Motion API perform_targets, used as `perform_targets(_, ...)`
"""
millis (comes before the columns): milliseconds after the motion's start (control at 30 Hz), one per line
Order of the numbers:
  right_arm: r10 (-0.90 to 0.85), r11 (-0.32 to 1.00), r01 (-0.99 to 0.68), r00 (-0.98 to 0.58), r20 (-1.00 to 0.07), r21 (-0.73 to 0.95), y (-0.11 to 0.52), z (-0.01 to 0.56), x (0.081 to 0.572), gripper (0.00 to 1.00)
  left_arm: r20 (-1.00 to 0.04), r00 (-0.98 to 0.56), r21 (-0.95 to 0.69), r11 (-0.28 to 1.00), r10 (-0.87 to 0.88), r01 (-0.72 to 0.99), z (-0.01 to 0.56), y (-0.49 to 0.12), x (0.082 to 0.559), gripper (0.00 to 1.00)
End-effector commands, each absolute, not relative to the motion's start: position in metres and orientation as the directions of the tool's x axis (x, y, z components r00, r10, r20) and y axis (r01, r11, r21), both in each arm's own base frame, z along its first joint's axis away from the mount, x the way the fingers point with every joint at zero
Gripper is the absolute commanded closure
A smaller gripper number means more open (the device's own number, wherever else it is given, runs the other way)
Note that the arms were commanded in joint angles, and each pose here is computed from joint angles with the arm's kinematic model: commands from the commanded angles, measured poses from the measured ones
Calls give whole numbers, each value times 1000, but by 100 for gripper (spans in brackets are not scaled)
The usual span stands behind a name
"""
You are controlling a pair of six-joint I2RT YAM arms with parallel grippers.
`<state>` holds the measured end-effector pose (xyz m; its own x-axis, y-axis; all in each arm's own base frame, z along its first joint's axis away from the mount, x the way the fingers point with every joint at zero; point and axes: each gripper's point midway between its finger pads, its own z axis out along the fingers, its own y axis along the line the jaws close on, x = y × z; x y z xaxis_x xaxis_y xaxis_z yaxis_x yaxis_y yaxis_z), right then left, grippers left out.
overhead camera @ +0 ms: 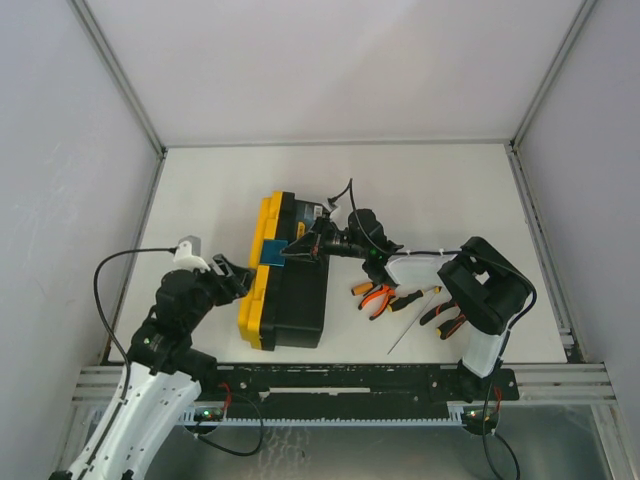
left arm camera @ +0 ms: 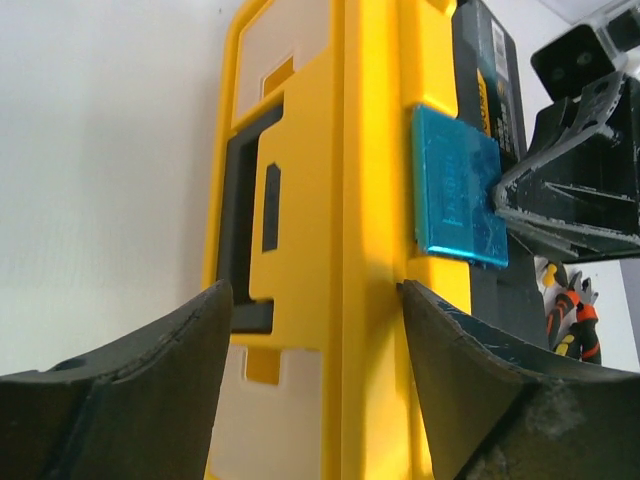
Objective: Pack the tool kit
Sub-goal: Open the toolbox at the center of the board.
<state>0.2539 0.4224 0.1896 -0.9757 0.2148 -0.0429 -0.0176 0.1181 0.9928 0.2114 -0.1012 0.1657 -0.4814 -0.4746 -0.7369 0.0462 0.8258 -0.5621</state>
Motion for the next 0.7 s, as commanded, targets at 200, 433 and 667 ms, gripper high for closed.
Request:
perform_targets(200, 252, -88, -229, -947, -200, 970, 420, 275, 255, 100, -730, -591, -551, 808, -344, 210, 197, -127, 178, 3)
perform_targets(433, 244, -88, -231, -948, -203, 969, 420, 275, 255, 100, -772, -542, -497, 847, -332, 189, 221, -120, 179, 0)
perform_targets(667, 246, -90, -240, -946, -212, 967, 419, 280, 255, 100, -736, -639, -452, 864, -222, 221, 207, -135, 176, 0)
